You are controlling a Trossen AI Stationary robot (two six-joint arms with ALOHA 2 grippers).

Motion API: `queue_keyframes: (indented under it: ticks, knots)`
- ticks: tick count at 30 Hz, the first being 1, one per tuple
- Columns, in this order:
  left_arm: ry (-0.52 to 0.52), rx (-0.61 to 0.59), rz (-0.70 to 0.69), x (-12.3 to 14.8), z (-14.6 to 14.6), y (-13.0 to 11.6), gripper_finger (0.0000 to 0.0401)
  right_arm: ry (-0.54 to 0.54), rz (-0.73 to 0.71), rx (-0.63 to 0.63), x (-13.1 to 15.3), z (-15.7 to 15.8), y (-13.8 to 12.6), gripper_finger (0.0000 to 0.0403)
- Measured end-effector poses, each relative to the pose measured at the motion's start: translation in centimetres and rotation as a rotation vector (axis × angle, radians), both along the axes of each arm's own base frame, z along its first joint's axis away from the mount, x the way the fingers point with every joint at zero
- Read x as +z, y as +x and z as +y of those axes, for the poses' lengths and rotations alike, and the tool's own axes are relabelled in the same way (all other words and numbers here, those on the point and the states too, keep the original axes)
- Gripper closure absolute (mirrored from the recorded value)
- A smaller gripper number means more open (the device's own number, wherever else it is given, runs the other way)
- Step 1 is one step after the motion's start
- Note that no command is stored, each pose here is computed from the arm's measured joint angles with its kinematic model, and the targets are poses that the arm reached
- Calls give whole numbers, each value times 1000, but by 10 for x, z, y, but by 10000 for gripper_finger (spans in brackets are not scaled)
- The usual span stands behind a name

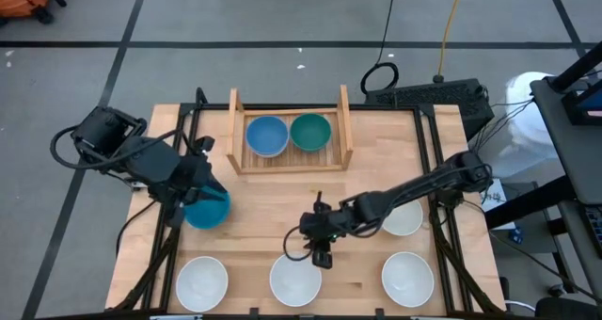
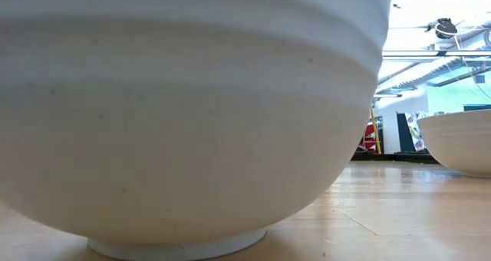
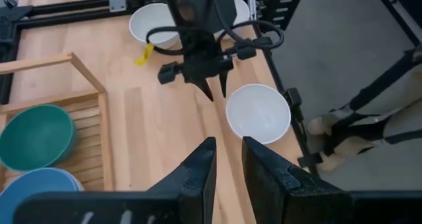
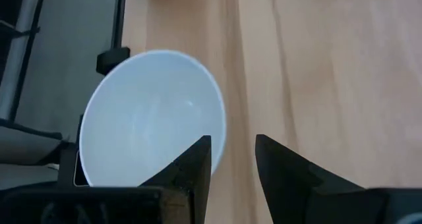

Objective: Place and stack bowls onto a shelf
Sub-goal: Stack the white bowl on the green bowl on the shelf

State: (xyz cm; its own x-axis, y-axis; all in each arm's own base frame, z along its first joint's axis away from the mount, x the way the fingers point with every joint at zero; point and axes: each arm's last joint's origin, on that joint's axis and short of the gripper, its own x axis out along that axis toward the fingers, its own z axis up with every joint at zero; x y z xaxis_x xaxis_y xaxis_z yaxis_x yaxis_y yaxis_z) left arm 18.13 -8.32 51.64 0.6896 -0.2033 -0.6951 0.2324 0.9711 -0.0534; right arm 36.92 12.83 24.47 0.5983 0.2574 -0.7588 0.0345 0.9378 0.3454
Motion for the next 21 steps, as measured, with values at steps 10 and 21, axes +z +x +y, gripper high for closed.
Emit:
queue_keyframes:
  ticks: [10,21]
  knots:
    - [-20,49,2,0,-1,0,322,-10,57,68,-20,20,-1,289]
    - [-28,82,1,0,0,0,322,-8,116,99,-43,24,6,289]
